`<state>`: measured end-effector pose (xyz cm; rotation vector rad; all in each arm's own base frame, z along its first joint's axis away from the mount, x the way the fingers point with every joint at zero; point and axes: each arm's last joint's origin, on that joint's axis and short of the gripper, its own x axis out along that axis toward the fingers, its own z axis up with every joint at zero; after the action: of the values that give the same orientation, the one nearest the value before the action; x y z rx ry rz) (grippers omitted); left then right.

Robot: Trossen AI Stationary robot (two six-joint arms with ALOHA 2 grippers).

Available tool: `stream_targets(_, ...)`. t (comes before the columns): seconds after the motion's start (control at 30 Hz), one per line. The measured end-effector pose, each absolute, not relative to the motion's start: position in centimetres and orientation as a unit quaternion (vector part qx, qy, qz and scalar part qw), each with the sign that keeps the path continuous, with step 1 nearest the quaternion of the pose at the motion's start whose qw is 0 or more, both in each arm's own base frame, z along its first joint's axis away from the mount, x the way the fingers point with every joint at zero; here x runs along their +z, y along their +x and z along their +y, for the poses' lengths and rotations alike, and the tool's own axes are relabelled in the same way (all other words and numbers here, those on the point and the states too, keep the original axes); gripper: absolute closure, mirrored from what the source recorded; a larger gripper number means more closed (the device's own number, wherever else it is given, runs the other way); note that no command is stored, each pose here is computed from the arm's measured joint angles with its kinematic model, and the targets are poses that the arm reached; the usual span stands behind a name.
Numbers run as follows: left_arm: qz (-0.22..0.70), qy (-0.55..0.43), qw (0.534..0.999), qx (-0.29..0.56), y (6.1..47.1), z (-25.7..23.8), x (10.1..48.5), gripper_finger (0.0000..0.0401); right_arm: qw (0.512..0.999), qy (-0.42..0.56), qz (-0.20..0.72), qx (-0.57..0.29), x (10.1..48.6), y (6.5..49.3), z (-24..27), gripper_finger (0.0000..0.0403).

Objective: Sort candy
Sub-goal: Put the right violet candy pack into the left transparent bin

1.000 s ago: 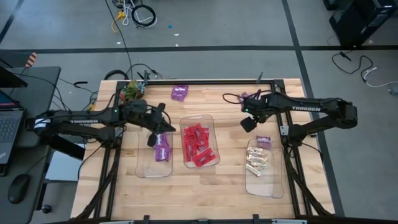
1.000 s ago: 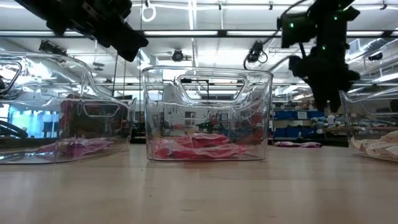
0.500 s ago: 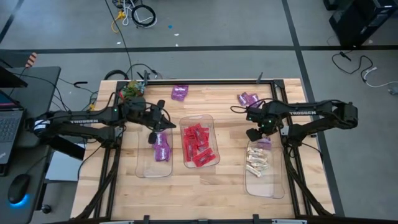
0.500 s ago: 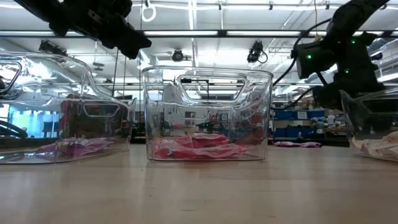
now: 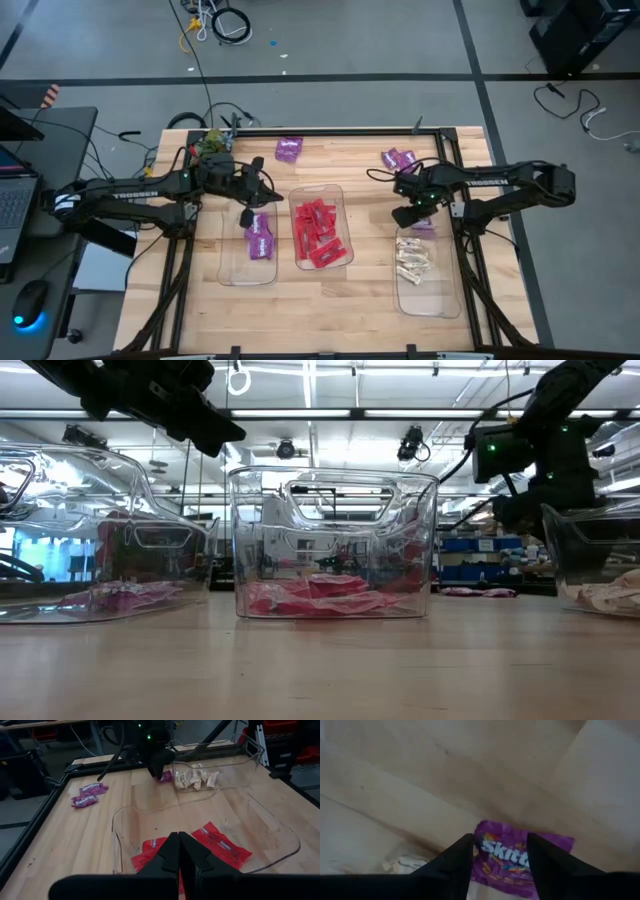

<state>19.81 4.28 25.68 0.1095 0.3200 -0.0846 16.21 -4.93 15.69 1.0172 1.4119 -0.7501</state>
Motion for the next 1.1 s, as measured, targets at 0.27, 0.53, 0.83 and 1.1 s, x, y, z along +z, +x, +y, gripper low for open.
stream_targets(0.27,0.158,0.054,0.985,-0.042,19.8,4.3,25.7,0.0398,0.611,0.434,0.571,-0.336,18.0,17.6,-6.0,0.0207)
stream_targets(0.53,0.161,0.054,0.985,-0.042,19.8,4.3,25.7,0.0398,0.562,0.451,0.588,-0.366,17.0,16.0,-6.8,0.0178)
stream_targets(0.83,0.167,0.075,0.982,-0.047,19.7,4.3,25.5,0.0398,0.564,0.484,0.584,-0.326,15.3,15.3,-7.0,0.019)
stream_targets(1.1,0.17,0.075,0.982,-0.045,19.7,4.3,25.5,0.0398,0.577,0.477,0.582,-0.316,14.4,15.1,-6.9,0.0229)
